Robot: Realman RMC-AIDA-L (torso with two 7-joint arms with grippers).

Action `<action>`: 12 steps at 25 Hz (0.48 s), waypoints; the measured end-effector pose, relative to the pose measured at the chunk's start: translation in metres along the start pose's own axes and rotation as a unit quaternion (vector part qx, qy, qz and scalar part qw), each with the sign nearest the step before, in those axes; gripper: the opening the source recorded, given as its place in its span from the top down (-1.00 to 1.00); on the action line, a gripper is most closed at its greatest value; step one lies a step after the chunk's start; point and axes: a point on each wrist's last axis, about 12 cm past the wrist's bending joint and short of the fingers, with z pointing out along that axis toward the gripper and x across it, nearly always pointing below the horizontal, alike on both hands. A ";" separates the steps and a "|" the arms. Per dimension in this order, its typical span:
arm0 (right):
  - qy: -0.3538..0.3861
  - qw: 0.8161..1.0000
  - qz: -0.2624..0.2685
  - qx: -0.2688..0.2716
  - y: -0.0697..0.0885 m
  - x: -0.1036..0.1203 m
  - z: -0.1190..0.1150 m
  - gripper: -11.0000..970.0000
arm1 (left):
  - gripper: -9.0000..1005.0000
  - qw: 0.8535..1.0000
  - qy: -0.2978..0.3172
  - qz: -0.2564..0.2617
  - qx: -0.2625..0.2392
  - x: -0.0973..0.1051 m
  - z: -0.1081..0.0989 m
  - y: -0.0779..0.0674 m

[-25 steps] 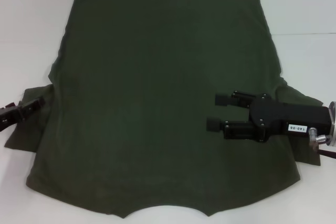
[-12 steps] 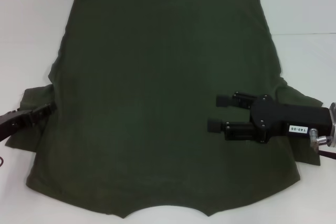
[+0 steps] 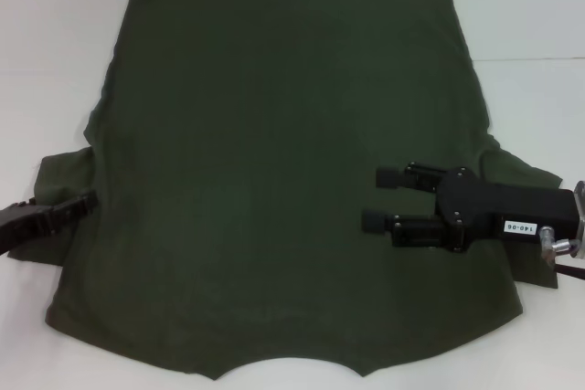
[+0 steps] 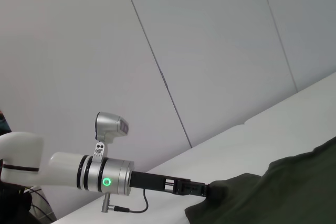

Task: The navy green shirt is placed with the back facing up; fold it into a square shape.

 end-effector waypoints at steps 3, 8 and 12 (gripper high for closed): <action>0.000 1.000 -0.001 -0.002 0.000 0.000 0.001 -0.86 | -0.89 1.000 0.001 0.004 0.000 -0.001 -0.002 0.001; 0.001 1.000 0.000 -0.002 0.001 0.000 0.001 -0.86 | -0.89 1.000 0.013 0.015 0.004 -0.002 -0.006 0.003; 0.001 1.000 0.001 -0.002 0.001 0.001 0.000 -0.86 | -0.89 0.999 0.022 0.023 0.000 -0.003 -0.007 0.004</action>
